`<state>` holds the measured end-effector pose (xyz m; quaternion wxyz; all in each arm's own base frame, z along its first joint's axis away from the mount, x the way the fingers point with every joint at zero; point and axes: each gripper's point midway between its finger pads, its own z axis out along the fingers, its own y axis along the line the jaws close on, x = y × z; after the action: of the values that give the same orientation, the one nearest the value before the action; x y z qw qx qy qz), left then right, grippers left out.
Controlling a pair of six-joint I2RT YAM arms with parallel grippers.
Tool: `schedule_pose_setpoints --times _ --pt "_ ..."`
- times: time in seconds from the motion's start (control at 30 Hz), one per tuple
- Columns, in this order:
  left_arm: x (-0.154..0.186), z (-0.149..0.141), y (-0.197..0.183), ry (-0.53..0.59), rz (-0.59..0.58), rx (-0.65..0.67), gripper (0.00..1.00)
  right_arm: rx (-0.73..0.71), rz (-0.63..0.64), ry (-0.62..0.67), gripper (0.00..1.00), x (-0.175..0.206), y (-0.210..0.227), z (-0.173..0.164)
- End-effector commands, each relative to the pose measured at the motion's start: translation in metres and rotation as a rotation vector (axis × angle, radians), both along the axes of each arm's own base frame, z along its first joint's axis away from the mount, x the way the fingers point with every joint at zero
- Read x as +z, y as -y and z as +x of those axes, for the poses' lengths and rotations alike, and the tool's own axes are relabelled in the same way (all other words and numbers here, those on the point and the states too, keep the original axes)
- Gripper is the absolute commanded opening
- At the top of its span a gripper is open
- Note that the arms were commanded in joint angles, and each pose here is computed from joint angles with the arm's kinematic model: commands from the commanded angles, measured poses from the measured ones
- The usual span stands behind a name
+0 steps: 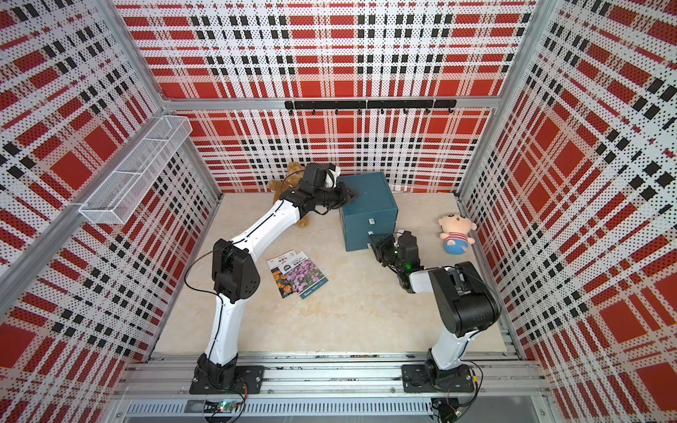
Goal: Take the seed bags out of the drawer
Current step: Open the drawer in the storage box.
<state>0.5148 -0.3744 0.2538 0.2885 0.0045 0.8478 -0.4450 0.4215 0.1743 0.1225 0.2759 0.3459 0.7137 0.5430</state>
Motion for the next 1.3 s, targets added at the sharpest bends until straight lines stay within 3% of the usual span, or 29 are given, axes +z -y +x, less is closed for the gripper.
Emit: schedule_pose_setpoints --times 0.0,0.3,0.43,0.57,0.67,1.27 --pt "-0.033 0.005 -0.007 -0.068 0.046 0.024 0.23 0.004 0.016 0.052 0.40 0.013 0.000 0.009" --pt "-0.034 0.005 -0.008 -0.071 0.048 0.028 0.23 -0.004 0.031 0.069 0.36 0.019 0.001 0.021" --pt "-0.036 0.005 -0.008 -0.075 0.050 0.028 0.23 -0.001 0.041 0.069 0.25 0.018 0.000 0.027" --pt "-0.037 0.005 -0.008 -0.075 0.051 0.030 0.23 0.003 0.041 0.061 0.06 0.017 -0.001 0.028" --pt "-0.036 0.005 -0.009 -0.074 0.052 0.032 0.23 0.011 0.043 0.056 0.00 0.019 -0.002 0.024" --pt "-0.032 0.006 -0.006 -0.054 0.057 0.047 0.23 0.038 -0.025 -0.069 0.00 0.005 0.020 -0.090"
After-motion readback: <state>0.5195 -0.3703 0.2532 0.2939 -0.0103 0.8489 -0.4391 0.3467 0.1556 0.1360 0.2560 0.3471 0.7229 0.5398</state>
